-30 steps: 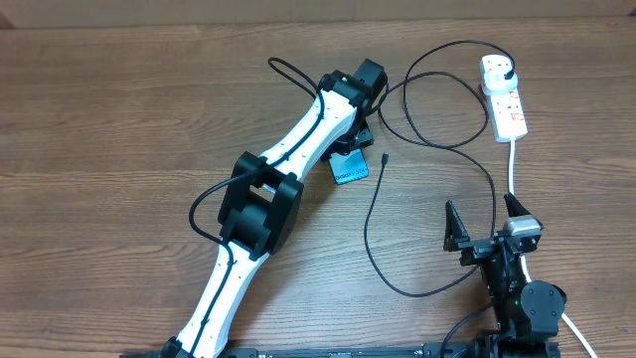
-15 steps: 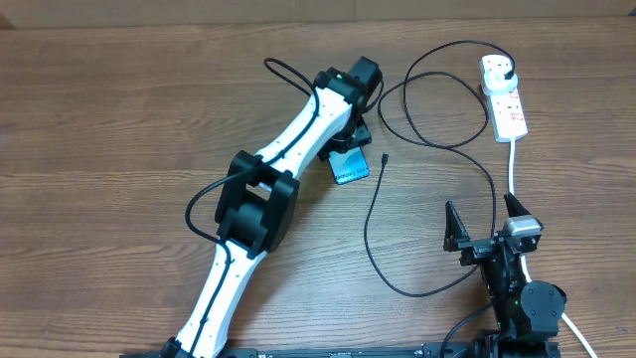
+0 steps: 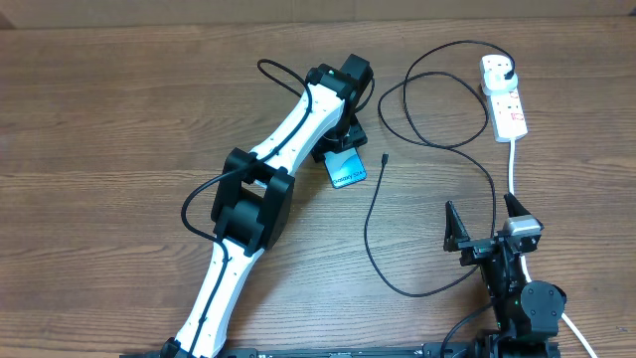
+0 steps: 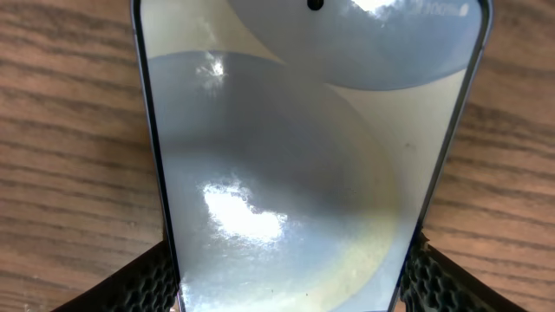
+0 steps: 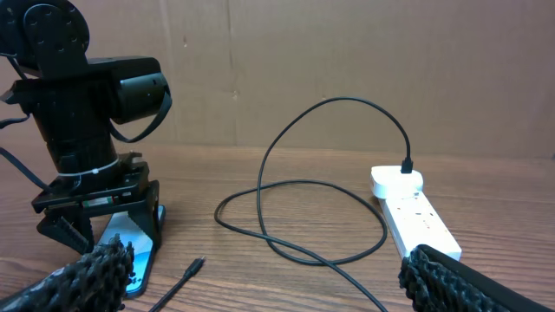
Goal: Plug charger to phone and switch on socket
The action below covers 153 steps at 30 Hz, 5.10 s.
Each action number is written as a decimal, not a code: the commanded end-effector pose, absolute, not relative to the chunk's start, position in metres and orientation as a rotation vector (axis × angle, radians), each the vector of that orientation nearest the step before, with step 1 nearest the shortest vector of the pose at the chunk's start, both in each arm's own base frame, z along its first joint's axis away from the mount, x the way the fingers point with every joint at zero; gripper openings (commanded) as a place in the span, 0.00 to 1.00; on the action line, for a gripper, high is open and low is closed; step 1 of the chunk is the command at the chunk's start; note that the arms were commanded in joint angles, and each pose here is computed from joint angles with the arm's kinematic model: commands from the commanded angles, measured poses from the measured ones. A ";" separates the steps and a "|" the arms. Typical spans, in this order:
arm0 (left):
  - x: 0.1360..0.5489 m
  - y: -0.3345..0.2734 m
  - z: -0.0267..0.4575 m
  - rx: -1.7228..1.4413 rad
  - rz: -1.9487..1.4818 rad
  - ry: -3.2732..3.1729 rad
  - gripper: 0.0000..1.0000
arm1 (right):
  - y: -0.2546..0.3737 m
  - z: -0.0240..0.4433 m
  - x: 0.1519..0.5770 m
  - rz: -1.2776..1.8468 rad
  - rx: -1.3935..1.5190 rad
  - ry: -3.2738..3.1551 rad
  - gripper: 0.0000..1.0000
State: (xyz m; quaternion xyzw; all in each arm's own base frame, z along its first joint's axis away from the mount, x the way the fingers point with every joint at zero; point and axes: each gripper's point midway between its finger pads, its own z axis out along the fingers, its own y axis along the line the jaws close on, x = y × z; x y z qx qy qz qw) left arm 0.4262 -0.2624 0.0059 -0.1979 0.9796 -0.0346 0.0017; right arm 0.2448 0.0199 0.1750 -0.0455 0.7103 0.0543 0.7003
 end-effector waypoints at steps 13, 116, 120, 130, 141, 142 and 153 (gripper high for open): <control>0.435 -0.257 0.027 -0.560 -0.079 3.048 0.69 | 0.022 0.174 0.244 0.130 -0.107 1.576 1.00; 0.460 -0.280 0.228 -0.778 -2.375 2.802 0.72 | 0.098 0.238 0.204 0.668 -0.345 1.323 1.00; 0.460 -0.280 0.228 -0.778 -2.374 2.802 0.72 | 0.101 0.296 0.175 0.713 -0.381 1.080 1.00; 0.461 -0.280 0.226 -0.782 -2.361 2.806 0.72 | 0.082 0.358 0.205 0.514 -0.302 1.479 1.00; 0.461 -0.280 0.226 -0.792 -2.362 2.808 0.72 | 0.141 0.384 0.238 1.151 -0.490 1.749 1.00; 0.461 -0.280 0.226 -0.799 -2.362 2.809 0.72 | 0.145 0.383 0.244 1.218 -0.472 1.767 1.00; 0.462 -0.280 0.224 -0.839 -2.342 2.821 0.72 | 0.148 0.292 0.322 0.652 0.087 2.128 1.00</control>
